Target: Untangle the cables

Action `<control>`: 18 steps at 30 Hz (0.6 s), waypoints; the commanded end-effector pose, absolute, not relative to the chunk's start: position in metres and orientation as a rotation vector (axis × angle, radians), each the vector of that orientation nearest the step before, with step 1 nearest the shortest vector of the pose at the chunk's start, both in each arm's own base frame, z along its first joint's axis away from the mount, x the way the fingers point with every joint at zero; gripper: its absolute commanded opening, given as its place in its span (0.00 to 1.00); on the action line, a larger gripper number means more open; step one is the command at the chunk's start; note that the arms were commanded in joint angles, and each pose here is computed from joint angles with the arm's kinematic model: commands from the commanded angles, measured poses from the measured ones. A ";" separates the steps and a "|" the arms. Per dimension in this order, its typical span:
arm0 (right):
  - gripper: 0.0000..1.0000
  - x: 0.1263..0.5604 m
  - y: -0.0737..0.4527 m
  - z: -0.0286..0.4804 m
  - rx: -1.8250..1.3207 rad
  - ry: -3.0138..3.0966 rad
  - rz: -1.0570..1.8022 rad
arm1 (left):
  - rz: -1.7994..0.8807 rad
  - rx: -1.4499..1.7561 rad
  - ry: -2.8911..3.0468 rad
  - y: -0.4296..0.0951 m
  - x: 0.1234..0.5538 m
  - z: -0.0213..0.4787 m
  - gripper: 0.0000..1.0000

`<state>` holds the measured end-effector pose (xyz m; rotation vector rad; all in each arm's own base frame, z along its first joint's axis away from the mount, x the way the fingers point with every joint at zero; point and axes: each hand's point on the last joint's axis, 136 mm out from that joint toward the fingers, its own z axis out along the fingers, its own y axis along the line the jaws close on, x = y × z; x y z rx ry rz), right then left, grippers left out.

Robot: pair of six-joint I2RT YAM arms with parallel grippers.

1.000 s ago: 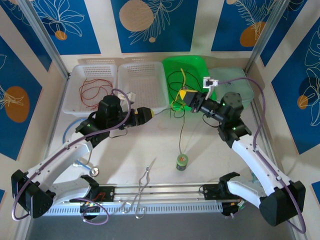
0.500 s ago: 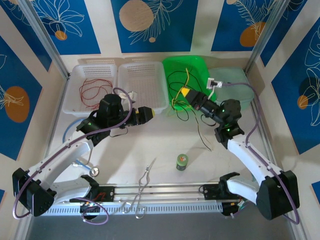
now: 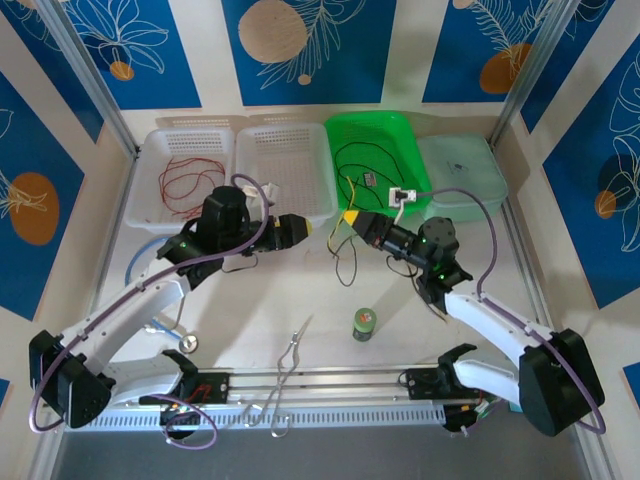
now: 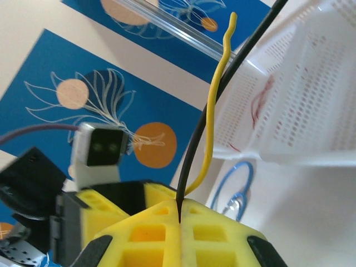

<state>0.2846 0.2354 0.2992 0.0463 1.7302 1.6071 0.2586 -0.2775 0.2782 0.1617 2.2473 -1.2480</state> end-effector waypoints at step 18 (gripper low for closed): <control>0.00 0.289 0.267 0.357 -0.290 1.723 1.438 | -1.310 0.352 1.943 -0.282 0.253 0.370 0.51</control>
